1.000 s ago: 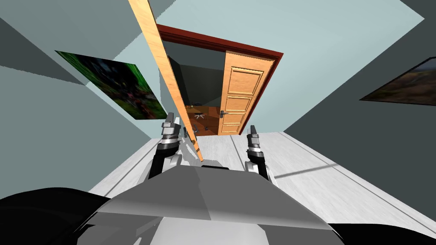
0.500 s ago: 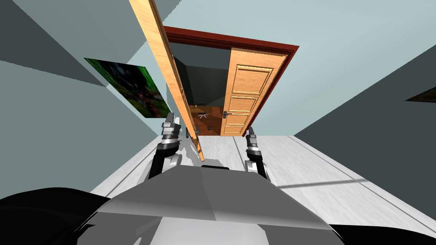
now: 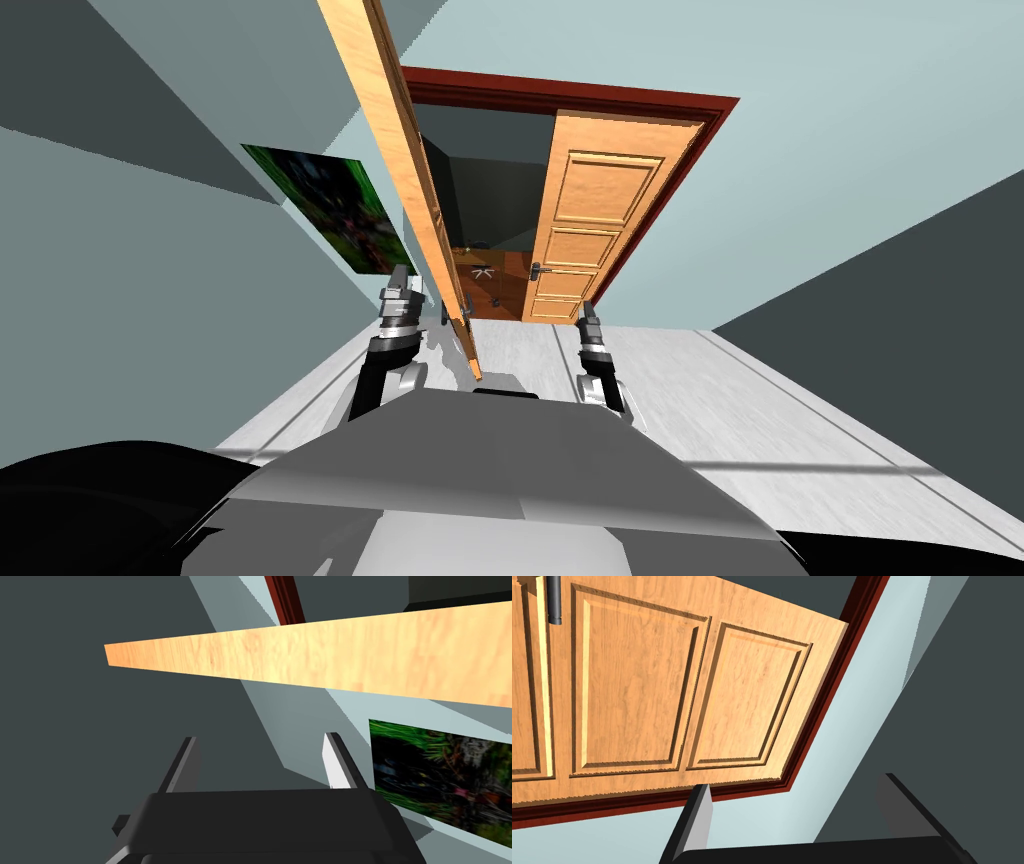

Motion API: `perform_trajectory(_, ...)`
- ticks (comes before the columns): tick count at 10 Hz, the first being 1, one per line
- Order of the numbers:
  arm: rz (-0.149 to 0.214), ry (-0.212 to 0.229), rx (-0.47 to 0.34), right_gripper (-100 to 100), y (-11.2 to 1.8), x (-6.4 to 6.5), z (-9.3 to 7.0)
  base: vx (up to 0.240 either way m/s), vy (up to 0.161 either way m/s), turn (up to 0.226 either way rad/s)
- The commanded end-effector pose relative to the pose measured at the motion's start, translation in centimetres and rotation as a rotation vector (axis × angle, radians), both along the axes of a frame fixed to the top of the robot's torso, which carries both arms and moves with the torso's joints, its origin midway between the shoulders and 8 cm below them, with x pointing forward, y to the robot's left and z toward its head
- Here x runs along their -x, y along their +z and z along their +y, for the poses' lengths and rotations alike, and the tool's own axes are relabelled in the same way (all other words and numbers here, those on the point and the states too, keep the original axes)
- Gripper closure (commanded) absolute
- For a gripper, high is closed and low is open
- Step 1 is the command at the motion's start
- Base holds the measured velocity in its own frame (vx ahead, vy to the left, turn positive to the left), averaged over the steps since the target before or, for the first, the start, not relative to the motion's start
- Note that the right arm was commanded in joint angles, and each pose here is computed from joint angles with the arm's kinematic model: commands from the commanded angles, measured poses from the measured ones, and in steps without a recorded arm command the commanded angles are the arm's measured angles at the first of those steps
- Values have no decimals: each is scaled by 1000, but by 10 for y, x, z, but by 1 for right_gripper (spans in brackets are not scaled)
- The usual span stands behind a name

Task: Pull the door open

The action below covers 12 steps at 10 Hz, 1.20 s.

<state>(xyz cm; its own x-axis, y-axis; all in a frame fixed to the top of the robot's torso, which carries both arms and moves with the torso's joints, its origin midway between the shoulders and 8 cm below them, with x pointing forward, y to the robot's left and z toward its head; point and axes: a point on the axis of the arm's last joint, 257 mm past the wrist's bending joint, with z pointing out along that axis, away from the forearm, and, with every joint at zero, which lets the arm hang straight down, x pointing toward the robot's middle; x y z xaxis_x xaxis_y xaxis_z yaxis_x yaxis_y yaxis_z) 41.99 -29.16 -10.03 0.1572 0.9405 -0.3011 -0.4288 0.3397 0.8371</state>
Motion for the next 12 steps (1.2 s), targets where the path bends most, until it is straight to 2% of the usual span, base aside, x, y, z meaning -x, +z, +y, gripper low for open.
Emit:
perform_trajectory(1, 22, -2, -7, -100, -12, -8, -6, 46, -15, 96)
perform_trajectory(4, 61, -11, -22, -100, -33, -20, -21, 50, -15, 136)
perform_trajectory(5, 66, -13, -28, -100, -36, -25, -29, 68, -17, 229)
perform_trajectory(6, 86, -18, -30, -100, -46, -26, -31, 54, -16, 75)
perform_trajectory(8, 105, -29, -45, -100, -57, -37, -48, 60, -14, 153)
perform_trajectory(9, 125, -34, -48, -100, -66, -37, -51, 58, -17, 93)
perform_trajectory(10, 133, -41, -56, -100, -71, -42, -60, 47, -20, 109)
perform_trajectory(11, 144, -44, -58, -100, -76, -42, -62, 39, -18, 71)
perform_trajectory(12, 142, -50, -65, -100, -76, -47, -70, 42, -18, 137)
